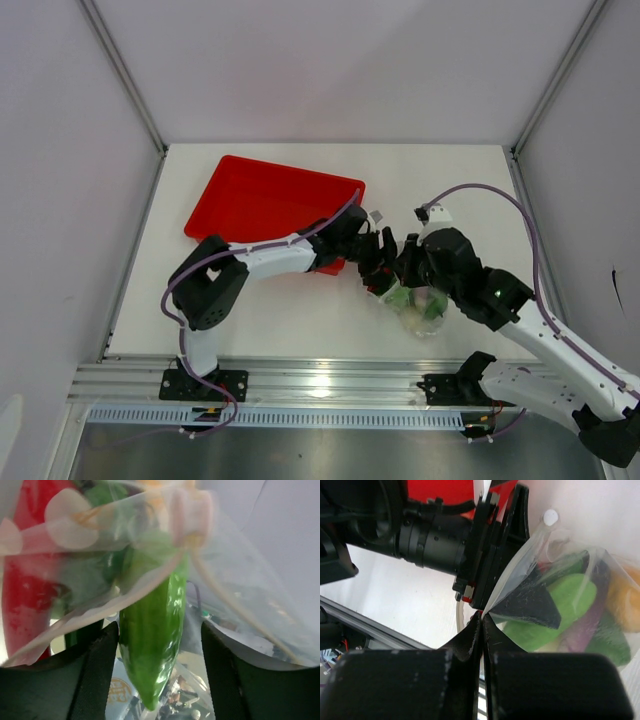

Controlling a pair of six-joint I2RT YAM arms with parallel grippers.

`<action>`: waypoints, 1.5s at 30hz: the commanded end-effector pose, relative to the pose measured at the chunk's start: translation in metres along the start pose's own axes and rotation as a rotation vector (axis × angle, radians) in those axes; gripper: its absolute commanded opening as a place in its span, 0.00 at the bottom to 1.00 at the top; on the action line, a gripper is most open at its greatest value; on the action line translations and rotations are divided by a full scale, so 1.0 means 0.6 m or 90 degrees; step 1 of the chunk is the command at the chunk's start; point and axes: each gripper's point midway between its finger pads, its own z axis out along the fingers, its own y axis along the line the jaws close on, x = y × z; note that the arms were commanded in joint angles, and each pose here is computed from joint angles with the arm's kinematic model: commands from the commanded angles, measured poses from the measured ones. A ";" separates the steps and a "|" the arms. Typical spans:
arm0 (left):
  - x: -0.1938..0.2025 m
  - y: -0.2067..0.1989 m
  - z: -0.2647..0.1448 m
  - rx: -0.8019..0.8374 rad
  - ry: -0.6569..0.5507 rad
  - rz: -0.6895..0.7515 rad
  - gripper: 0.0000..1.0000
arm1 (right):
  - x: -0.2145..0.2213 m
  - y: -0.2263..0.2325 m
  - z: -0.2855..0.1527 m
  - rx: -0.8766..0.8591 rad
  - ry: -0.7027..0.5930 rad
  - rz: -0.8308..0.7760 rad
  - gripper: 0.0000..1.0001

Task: Place the food in the zip-top bag and seal the zipper
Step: Place the fake vegetable in the zipper food storage bag.

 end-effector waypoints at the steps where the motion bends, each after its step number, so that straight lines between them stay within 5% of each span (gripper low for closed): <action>1: 0.017 -0.034 -0.020 0.042 -0.003 0.047 0.69 | -0.042 0.016 -0.016 -0.006 -0.041 0.019 0.00; 4: 0.029 -0.039 -0.020 0.062 0.028 0.058 0.84 | -0.044 0.019 -0.018 -0.010 -0.040 0.022 0.00; 14: 0.039 -0.047 -0.029 0.084 0.037 0.095 0.87 | -0.041 0.017 -0.020 -0.004 -0.027 0.024 0.00; 15: 0.039 -0.048 -0.029 0.084 0.037 0.100 0.98 | -0.041 0.017 -0.021 -0.001 -0.027 0.023 0.00; 16: 0.040 -0.046 -0.029 0.082 0.040 0.108 0.99 | -0.042 0.015 -0.023 0.002 -0.026 0.023 0.00; 29: 0.048 -0.058 -0.042 0.097 0.042 0.151 0.99 | -0.035 0.005 -0.021 0.021 -0.017 0.024 0.00; 45: 0.060 -0.077 -0.102 0.112 -0.015 0.340 0.99 | -0.042 0.003 -0.031 0.029 -0.024 0.032 0.00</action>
